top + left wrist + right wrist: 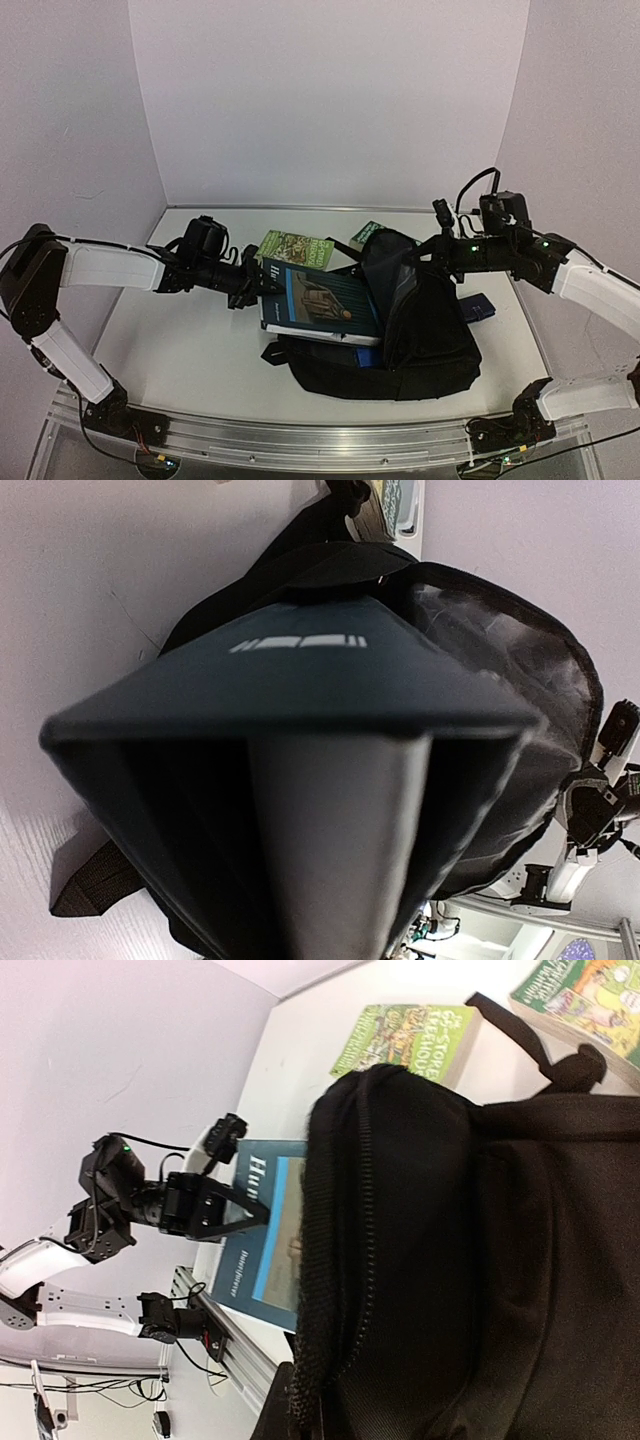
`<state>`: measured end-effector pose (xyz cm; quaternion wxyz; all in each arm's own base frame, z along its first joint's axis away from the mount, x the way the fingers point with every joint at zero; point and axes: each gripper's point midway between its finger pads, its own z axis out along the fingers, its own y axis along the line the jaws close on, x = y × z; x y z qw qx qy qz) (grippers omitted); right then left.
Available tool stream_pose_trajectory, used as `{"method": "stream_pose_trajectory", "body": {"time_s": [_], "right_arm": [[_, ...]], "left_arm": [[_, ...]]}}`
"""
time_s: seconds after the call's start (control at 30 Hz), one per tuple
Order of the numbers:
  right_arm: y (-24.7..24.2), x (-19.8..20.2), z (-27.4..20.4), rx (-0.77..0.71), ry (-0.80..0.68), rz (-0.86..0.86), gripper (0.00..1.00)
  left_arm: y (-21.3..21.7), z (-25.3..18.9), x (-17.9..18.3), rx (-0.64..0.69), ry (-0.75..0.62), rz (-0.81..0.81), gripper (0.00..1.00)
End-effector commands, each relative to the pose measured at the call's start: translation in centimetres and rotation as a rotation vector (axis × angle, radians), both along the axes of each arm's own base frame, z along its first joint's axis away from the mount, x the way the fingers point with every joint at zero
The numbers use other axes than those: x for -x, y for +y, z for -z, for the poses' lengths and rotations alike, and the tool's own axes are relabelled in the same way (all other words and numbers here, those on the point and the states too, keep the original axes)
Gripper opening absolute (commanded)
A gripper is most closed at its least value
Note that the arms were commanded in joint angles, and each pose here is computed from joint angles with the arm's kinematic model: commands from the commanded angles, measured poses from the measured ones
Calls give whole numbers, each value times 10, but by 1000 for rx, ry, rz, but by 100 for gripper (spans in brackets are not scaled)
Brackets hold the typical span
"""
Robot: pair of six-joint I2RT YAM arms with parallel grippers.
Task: Pack the student bag
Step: Place the book in the student bag.
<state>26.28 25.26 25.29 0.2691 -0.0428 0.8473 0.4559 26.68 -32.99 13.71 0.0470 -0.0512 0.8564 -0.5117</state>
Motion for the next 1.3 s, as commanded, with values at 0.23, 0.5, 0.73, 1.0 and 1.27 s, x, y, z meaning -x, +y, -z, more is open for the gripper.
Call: {"method": "stream_pose_trajectory", "body": {"time_s": [0.23, 0.5, 0.73, 1.0, 1.27], "right_arm": [[44, -5, -46, -142, -153, -60, 0], [59, -9, -41, -136, -167, -58, 0], [54, -11, -40, -126, -177, -21, 0], [40, -11, -29, -95, -171, 46, 0], [37, -10, -26, -87, -174, 48, 0]], "left_arm": [[-55, 0, 4, 29, -30, 56, 1], [-88, 9, -1, 29, -36, 56, 13], [-107, 30, 13, -149, -69, 174, 26], [-83, 37, 15, -288, -107, 159, 58], [-75, 52, 22, -367, -69, 154, 71]]}}
